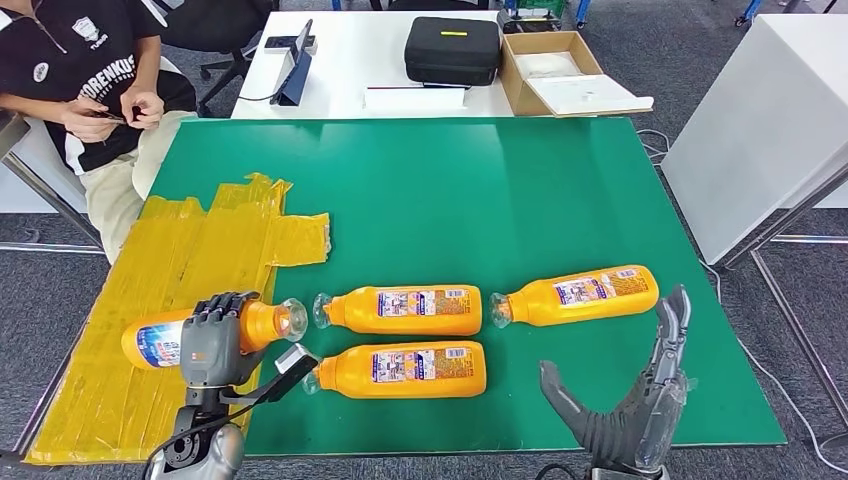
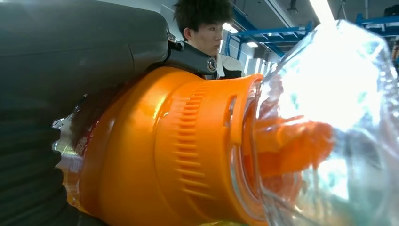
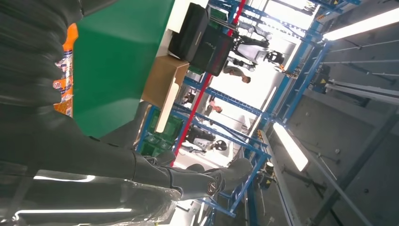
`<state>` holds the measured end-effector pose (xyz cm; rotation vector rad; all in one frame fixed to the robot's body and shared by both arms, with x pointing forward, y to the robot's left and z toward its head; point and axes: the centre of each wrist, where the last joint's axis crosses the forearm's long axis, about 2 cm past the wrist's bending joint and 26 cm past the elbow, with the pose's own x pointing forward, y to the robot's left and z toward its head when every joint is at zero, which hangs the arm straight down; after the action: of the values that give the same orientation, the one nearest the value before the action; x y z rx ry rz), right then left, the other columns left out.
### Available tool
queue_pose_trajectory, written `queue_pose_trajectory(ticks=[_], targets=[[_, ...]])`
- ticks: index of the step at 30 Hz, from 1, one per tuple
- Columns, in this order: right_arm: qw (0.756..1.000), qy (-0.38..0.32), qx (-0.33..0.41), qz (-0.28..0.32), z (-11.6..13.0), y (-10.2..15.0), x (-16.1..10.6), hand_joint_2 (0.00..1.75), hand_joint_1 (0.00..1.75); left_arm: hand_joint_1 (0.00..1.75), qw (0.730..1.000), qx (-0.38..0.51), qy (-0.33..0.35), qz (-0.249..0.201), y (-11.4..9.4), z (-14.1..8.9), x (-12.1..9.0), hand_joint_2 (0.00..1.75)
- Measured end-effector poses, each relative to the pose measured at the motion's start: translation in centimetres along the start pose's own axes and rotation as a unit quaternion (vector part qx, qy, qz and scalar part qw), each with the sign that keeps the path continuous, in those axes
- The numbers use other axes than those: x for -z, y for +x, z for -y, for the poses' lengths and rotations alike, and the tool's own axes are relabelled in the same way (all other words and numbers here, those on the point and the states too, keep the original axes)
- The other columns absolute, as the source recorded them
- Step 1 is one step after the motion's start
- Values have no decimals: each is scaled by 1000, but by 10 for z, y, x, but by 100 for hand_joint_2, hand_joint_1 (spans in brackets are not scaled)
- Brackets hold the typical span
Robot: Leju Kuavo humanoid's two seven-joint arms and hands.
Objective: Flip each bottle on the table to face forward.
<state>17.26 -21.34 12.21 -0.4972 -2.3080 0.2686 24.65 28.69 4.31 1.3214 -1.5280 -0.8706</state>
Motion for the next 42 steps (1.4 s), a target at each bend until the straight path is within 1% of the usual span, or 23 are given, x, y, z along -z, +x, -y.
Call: queue_pose_trajectory(ticks=[4, 20, 42], targets=[[1000, 3, -1, -4, -1, -2, 0, 175, 0, 1, 1000, -2, -7, -6, 1, 3, 0, 175], [1000, 10, -3, -10, -7, -7, 5, 175, 0, 0, 999, 1, -24, -37, -4, 8, -6, 175], [1000, 18, -7, -20, -7, -6, -3, 175, 0, 0, 999, -3, -30, -38, -7, 11, -10, 175]])
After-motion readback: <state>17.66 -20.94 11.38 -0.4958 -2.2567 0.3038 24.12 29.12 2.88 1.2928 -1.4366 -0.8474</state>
